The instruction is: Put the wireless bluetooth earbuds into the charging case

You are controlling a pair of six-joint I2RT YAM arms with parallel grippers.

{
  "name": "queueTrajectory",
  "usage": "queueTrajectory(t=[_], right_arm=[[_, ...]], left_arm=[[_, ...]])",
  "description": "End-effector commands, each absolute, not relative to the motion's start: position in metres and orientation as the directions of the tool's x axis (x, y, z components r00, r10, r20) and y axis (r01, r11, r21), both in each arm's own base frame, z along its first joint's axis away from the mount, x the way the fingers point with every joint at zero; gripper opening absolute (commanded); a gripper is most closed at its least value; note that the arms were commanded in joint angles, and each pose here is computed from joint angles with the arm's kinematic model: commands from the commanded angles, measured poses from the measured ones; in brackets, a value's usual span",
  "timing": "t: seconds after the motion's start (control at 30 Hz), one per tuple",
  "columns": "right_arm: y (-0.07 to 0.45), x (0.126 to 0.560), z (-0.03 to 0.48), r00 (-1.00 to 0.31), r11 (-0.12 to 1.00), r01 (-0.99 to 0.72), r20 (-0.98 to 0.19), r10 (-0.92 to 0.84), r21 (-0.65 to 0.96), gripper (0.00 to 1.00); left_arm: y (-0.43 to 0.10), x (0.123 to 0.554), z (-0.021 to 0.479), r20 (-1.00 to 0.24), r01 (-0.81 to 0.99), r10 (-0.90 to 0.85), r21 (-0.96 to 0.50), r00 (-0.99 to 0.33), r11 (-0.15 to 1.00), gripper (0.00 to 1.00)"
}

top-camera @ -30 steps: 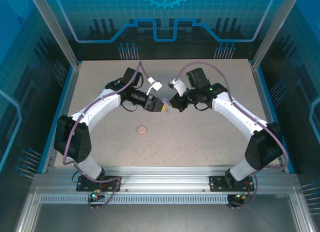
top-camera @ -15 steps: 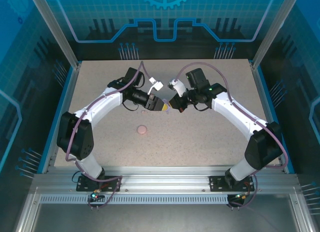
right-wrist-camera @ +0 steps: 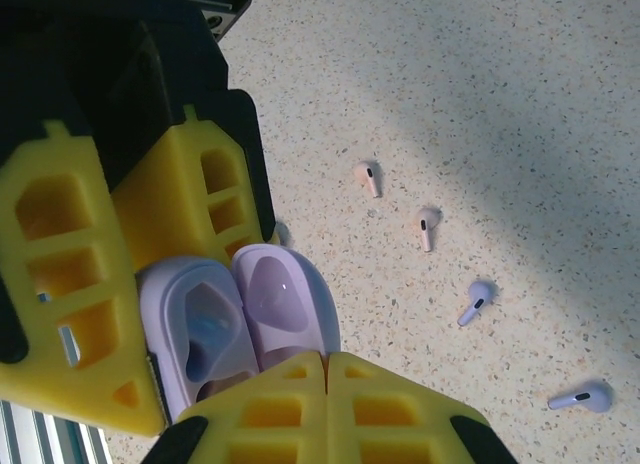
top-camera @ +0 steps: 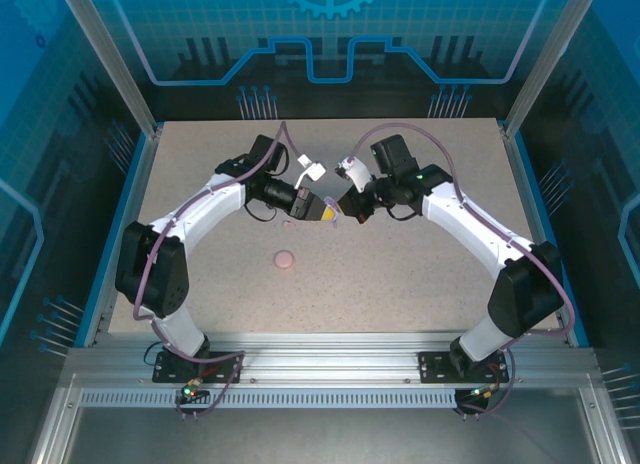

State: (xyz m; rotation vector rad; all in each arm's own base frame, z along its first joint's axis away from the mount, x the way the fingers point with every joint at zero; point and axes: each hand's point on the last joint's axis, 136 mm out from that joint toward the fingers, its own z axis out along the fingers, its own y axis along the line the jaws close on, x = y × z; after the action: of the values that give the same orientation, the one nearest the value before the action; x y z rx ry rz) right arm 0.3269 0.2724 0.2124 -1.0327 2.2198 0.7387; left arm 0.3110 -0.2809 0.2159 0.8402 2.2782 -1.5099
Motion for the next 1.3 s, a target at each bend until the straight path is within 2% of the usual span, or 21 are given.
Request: queueTrajectory(t=[0.0, 0.03, 0.13, 0.3, 0.5, 0.7, 0.87, 0.93, 1.27], right_arm=[[0.268, 0.340, 0.223, -0.562, 0.592, -0.768, -0.700, -0.441, 0.243, 0.15], [0.265, 0.342, 0.228, -0.571, 0.597, -0.760, -0.705, -0.422, 0.258, 0.23], [0.254, 0.343, 0.244, -0.592, 0.605, -0.736, -0.722, -0.358, 0.304, 0.41], [0.222, 0.347, 0.251, -0.679, 0.674, -0.627, -0.698, -0.227, 0.390, 0.56], [0.205, 0.362, 0.208, -0.840, 0.808, -0.378, -0.535, -0.092, 0.453, 0.59], [0.226, 0.369, 0.147, -0.918, 0.910, -0.247, -0.382, -0.109, 0.333, 0.58], [0.241, 0.380, 0.101, -0.948, 0.958, -0.196, -0.289, -0.131, 0.211, 0.54], [0.246, 0.384, 0.084, -0.958, 0.967, -0.184, -0.252, -0.137, 0.175, 0.52], [0.269, 0.403, 0.046, -0.958, 0.973, -0.227, -0.191, -0.216, 0.037, 0.47]], left_arm=[[-0.281, 0.313, 0.231, -0.563, 0.633, 0.301, -0.736, -0.769, 0.241, 0.01], [-0.280, 0.313, 0.231, -0.569, 0.637, 0.297, -0.730, -0.767, 0.247, 0.00], [-0.274, 0.318, 0.234, -0.594, 0.652, 0.269, -0.708, -0.758, 0.271, 0.00], [-0.257, 0.336, 0.241, -0.681, 0.682, 0.155, -0.635, -0.716, 0.362, 0.00], [-0.235, 0.354, 0.263, -0.838, 0.707, -0.044, -0.486, -0.544, 0.513, 0.00], [-0.210, 0.358, 0.297, -0.940, 0.704, -0.186, -0.338, -0.287, 0.625, 0.00], [-0.203, 0.348, 0.320, -0.981, 0.706, -0.186, -0.165, -0.048, 0.689, 0.00], [-0.203, 0.346, 0.328, -0.982, 0.700, -0.190, -0.130, 0.008, 0.702, 0.00], [-0.196, 0.343, 0.359, -0.956, 0.654, -0.256, -0.103, 0.143, 0.749, 0.00]])
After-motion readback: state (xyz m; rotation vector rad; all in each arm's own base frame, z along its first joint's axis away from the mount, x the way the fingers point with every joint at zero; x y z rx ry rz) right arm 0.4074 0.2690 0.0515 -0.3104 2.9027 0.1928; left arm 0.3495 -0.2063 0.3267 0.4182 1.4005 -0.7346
